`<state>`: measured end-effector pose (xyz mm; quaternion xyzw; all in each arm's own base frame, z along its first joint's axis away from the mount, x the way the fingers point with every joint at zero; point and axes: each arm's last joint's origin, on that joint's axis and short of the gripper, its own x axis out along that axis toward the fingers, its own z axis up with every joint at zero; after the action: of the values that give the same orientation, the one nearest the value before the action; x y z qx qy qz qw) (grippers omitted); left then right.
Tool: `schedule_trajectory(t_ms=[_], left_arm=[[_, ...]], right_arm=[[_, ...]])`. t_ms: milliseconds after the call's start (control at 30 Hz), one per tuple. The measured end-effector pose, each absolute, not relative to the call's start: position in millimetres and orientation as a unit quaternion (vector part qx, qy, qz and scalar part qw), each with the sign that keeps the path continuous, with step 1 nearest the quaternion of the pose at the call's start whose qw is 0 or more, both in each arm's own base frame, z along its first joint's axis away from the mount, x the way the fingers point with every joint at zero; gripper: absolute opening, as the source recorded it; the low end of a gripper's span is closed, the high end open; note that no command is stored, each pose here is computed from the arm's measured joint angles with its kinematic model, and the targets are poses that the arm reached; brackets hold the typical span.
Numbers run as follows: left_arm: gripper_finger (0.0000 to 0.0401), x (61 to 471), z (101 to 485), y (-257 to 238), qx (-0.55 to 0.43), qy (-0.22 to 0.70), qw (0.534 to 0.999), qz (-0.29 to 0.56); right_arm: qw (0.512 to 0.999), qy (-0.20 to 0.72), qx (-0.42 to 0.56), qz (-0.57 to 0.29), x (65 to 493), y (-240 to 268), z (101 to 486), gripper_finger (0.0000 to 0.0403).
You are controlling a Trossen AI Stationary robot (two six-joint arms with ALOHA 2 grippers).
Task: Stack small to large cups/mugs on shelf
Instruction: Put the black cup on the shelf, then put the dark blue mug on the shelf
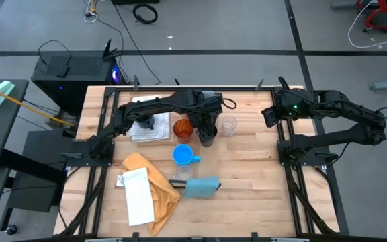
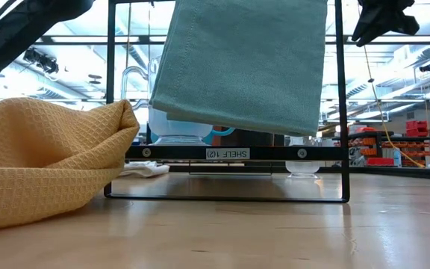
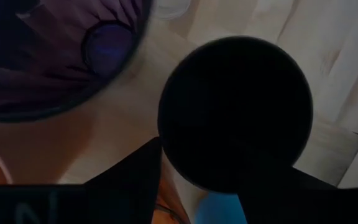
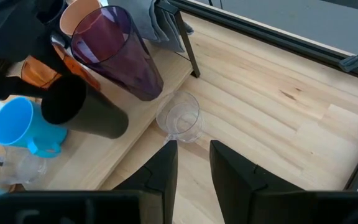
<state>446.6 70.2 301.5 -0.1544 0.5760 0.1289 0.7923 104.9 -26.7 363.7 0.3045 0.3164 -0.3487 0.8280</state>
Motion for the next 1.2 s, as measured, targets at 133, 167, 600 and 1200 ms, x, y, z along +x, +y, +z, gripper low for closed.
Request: schedule_trajectory(t_ms=[133, 167, 600, 1200], left_arm=[[0.0192, 446.9, 301.5, 68.4, -0.152, 0.577, 0.793, 0.127], [0.0192, 446.8, 301.4, 68.4, -0.152, 0.577, 0.792, 0.127], [0.0187, 441.9, 311.3, 69.6, -0.135, 0.572, 0.799, 0.128], [0.0172, 379.8, 367.1, 94.0, -0.105, 0.578, 0.773, 0.238]], right_arm=[[0.828, 0.317, 0.304, -0.348, 104.9, -26.7, 363.7, 0.0100], [0.828, 0.317, 0.304, -0.348, 104.9, -26.7, 363.7, 0.0100], [0.828, 0.317, 0.304, -0.348, 104.9, -26.7, 363.7, 0.0100], [0.828, 0.316, 0.304, -0.349, 104.9, -26.7, 363.7, 0.0100]])
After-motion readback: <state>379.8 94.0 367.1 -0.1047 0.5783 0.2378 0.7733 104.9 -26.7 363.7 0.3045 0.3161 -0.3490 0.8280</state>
